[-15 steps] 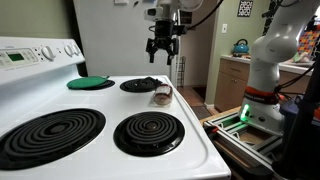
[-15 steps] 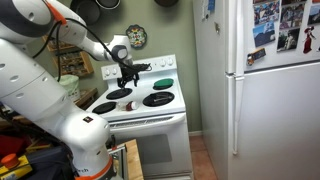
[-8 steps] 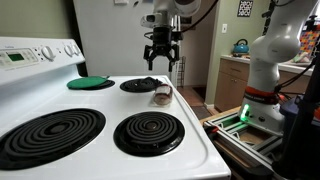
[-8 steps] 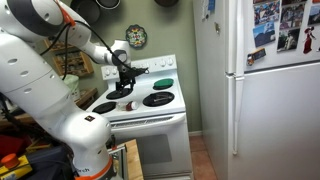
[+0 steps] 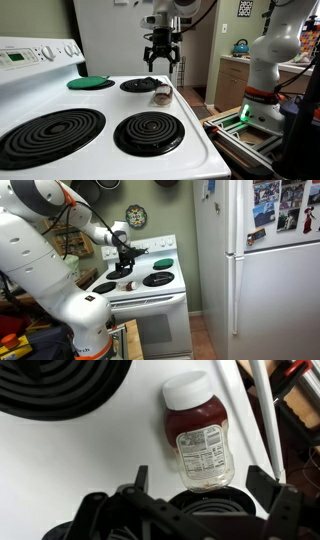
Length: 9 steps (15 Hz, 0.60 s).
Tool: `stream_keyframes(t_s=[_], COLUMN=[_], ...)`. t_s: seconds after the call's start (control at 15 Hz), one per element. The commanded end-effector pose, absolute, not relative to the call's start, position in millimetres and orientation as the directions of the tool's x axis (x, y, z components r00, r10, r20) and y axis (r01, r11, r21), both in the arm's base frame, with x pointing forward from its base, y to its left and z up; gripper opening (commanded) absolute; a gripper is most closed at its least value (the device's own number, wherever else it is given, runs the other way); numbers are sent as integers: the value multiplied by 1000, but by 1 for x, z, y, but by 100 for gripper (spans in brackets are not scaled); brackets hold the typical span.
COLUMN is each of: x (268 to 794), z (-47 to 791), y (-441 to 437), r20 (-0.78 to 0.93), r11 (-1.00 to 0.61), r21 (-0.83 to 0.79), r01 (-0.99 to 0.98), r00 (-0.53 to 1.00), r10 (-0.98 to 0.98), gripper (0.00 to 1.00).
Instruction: Set the ketchup bottle upright on the stove
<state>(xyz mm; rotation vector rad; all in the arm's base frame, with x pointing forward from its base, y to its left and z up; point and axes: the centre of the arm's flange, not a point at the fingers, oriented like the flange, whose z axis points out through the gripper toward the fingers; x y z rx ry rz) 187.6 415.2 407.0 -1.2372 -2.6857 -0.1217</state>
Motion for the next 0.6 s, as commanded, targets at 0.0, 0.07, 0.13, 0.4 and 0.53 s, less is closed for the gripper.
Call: stream_keyframes(t_s=[0.0, 0.07, 0.13, 0.4, 0.53], x=[176, 173, 169, 159, 155], z=[396, 393, 389, 375, 370], y=[417, 419, 419, 418, 418], r20=[200, 197, 197, 197, 203], r11=[710, 726, 739, 775, 787], r21=[-8, -10, -16, -40, -41], r01=[704, 688, 674, 630, 616], r00=[-694, -710, -722, -756, -766], r10=[691, 676, 663, 625, 610], gripper=[100, 100, 100, 100, 100])
